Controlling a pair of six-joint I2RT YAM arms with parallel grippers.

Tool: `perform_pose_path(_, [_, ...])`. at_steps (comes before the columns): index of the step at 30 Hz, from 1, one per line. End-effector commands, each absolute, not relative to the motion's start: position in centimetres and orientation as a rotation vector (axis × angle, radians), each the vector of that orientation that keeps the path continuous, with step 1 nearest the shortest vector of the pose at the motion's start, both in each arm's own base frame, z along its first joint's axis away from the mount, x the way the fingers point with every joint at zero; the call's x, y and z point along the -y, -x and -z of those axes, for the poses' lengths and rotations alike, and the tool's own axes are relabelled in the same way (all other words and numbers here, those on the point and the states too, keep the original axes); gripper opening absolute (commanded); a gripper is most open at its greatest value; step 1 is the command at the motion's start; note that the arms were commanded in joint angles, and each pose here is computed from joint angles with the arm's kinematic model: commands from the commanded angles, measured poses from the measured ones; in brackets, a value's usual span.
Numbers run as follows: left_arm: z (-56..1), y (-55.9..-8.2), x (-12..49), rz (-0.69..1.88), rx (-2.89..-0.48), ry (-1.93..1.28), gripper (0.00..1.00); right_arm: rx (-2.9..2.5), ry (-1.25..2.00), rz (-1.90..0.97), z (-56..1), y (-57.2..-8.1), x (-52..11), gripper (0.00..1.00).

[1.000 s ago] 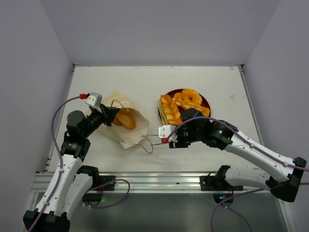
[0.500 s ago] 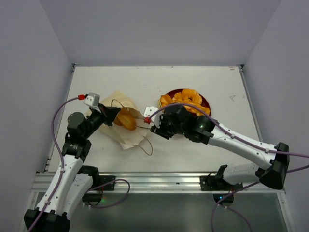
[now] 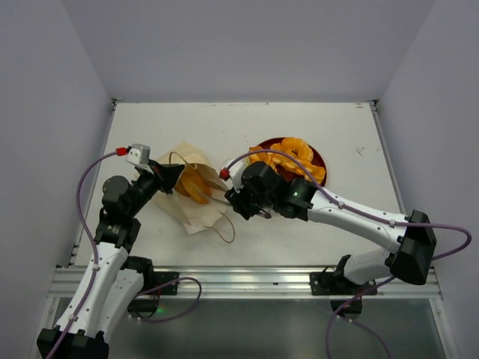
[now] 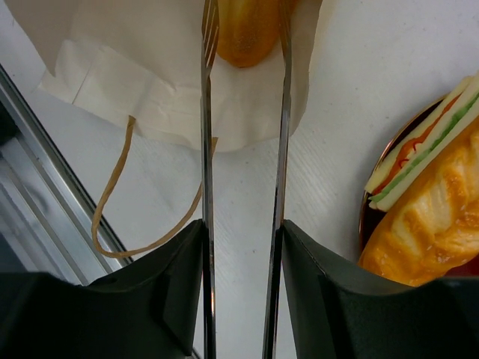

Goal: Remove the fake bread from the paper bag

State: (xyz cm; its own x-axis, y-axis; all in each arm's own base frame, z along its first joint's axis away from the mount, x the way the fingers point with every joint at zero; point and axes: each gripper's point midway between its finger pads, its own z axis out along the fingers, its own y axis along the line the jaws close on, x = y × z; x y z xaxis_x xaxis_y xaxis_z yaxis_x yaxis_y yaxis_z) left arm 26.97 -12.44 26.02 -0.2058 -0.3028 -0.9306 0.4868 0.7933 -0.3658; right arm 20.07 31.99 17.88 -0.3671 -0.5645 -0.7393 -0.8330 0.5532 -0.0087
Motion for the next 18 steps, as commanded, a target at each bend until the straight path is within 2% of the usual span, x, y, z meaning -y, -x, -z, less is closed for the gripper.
perform_pose_path(1, [-27.3,-27.0,12.4,0.73,-1.58,-0.135,0.0,-2.071,0.967,-0.59,-19.4,-20.7,-33.2,0.48])
perform_pose_path(18, [-27.2,-27.1,12.8,0.757,-1.576,-0.139,0.0,-2.325,0.818,-0.836,-15.2,-21.5,-34.5,0.46])
